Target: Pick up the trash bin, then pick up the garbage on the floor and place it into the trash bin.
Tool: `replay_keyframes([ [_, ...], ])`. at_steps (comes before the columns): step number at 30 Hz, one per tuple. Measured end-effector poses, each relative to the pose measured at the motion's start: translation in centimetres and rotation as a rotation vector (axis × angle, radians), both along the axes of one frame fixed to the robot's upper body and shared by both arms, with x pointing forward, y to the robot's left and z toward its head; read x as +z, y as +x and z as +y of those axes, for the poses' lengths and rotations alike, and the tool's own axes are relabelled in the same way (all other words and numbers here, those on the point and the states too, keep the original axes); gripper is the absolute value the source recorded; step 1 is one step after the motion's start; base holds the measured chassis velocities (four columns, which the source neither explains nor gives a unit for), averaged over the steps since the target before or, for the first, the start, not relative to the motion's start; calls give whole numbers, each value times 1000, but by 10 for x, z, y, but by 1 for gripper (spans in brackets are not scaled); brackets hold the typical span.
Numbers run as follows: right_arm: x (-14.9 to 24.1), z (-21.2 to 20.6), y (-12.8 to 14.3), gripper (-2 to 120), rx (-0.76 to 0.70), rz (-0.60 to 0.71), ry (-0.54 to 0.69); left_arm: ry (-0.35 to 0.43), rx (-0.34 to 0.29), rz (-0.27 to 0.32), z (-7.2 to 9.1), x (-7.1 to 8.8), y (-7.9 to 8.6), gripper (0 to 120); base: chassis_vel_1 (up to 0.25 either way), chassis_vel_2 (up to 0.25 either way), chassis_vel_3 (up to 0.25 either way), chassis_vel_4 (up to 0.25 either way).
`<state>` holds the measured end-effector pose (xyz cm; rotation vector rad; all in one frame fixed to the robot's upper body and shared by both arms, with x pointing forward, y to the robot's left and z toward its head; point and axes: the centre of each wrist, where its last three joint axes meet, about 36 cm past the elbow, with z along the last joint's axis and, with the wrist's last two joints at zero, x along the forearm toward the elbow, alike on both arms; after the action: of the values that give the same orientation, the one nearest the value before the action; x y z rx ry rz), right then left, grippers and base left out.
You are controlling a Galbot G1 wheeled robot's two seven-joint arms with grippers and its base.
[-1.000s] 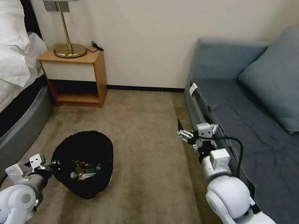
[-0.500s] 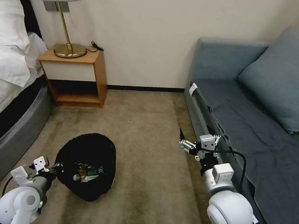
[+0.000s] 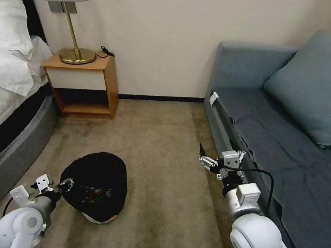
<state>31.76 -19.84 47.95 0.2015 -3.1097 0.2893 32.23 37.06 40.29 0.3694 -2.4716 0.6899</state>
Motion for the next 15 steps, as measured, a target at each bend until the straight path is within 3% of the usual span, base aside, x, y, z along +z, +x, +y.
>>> replay_keyframes([
  [4, -5, 4, -8, 100, -23, 6, 14, 48, -38, -100, 1, 2, -4, 83, 0, 0, 0, 0],
  [5, -5, 4, -8, 100, -23, 6, 14, 48, -38, -100, 1, 2, -4, 83, 0, 0, 0, 0],
  [8, -7, 5, -15, 100, -36, 11, 21, 99, -65, -205, -3, 7, -7, 95, 0, 0, 0, 0],
  [9, -7, 5, -15, 100, -36, 11, 21, 99, -65, -205, -3, 7, -7, 95, 0, 0, 0, 0],
  [10, -8, 5, -17, 100, -42, 12, 22, 133, -69, -255, -6, 8, -8, 99, 0, 0, 0, 0],
  [13, -7, 2, -21, 100, -56, 10, 19, 192, -73, -329, -14, 12, -10, 100, 0, 0, 0, 0],
  [15, -7, 1, -23, 100, -63, 9, 19, 205, -73, -348, -18, 14, -10, 100, 0, 0, 0, 0],
])
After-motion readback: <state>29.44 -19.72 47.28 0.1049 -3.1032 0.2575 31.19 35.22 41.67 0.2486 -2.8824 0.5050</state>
